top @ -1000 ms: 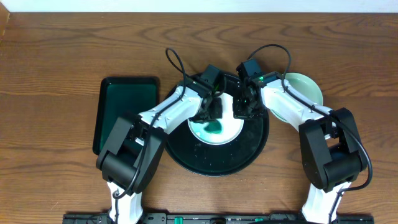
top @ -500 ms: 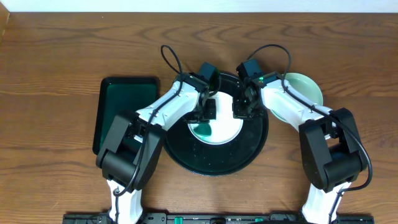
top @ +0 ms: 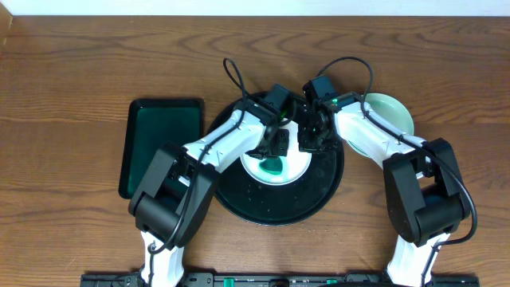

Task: Clean dirty plates on tray and stack at the side
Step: 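Scrub the plate with the sponge while the right gripper holds it, then withdraw the left gripper with sponge back over the green tray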

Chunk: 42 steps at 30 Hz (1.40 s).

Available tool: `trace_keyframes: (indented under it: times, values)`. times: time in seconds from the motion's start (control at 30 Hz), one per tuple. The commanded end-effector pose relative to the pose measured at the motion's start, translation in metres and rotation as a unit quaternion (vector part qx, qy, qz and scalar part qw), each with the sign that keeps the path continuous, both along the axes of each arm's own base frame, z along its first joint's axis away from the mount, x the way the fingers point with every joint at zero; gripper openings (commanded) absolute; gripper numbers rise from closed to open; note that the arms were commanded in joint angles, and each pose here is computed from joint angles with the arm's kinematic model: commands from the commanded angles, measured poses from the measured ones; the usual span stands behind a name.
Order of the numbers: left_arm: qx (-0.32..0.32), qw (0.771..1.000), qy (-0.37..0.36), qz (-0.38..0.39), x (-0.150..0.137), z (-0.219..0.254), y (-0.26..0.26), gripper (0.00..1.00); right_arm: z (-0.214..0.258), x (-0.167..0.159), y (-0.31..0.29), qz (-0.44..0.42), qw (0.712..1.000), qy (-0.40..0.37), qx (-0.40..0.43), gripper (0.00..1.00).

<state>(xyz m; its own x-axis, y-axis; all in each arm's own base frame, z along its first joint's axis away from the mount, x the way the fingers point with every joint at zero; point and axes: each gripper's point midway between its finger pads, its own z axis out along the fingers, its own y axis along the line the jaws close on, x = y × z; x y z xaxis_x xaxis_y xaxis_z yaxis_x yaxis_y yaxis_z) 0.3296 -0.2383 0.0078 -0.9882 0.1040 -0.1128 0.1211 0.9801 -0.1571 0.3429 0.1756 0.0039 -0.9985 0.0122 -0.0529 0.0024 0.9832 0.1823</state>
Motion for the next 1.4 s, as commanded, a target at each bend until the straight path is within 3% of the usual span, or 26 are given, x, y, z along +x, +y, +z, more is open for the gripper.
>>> trace_keyframes:
  times: [0.0, 0.17, 0.3, 0.37, 0.53, 0.8, 0.9, 1.07, 1.2, 1.37]
  values:
    - [0.234, 0.964, -0.094, 0.085, 0.033, -0.001, 0.101, 0.07, -0.017, -0.007, -0.008, 0.000, 1.000, 0.015, -0.020, 0.01]
    - [0.263, 0.958, -0.070, 0.088, 0.024, 0.004, 0.116, 0.07, -0.017, -0.007, -0.008, 0.000, 1.000, 0.013, -0.019, 0.01]
    - [0.232, 0.968, -0.049, 0.085, 0.021, 0.016, 0.104, 0.07, -0.017, -0.007, -0.008, 0.001, 1.000, 0.013, -0.020, 0.01]
    - [0.193, 0.976, -0.047, 0.089, 0.025, 0.042, 0.090, 0.08, -0.017, -0.007, -0.008, 0.002, 1.000, 0.014, -0.020, 0.01]
    - [0.165, 0.977, -0.082, 0.106, 0.035, 0.101, 0.095, 0.07, -0.017, -0.007, -0.008, 0.004, 1.000, 0.014, -0.020, 0.01]
    - [0.146, 0.971, -0.094, 0.165, 0.022, 0.159, 0.152, 0.07, 0.001, -0.002, 0.002, 0.058, 0.998, -0.013, 0.000, 0.01]
    - [0.122, 0.973, -0.079, 0.178, 0.018, 0.167, 0.171, 0.07, 0.022, 0.003, 0.006, 0.077, 0.996, -0.050, -0.007, 0.01]
    - [0.070, 0.977, -0.038, 0.196, 0.014, 0.162, 0.195, 0.07, 0.070, 0.013, 0.002, 0.096, 0.980, -0.150, -0.085, 0.01]
    - [0.031, 0.975, -0.016, 0.220, 0.013, 0.159, 0.213, 0.07, 0.118, 0.015, -0.003, 0.099, 0.950, -0.242, -0.171, 0.01]
    - [0.029, 0.966, -0.006, 0.255, 0.010, 0.158, 0.239, 0.07, 0.166, 0.010, -0.014, 0.093, 0.901, -0.324, -0.273, 0.01]
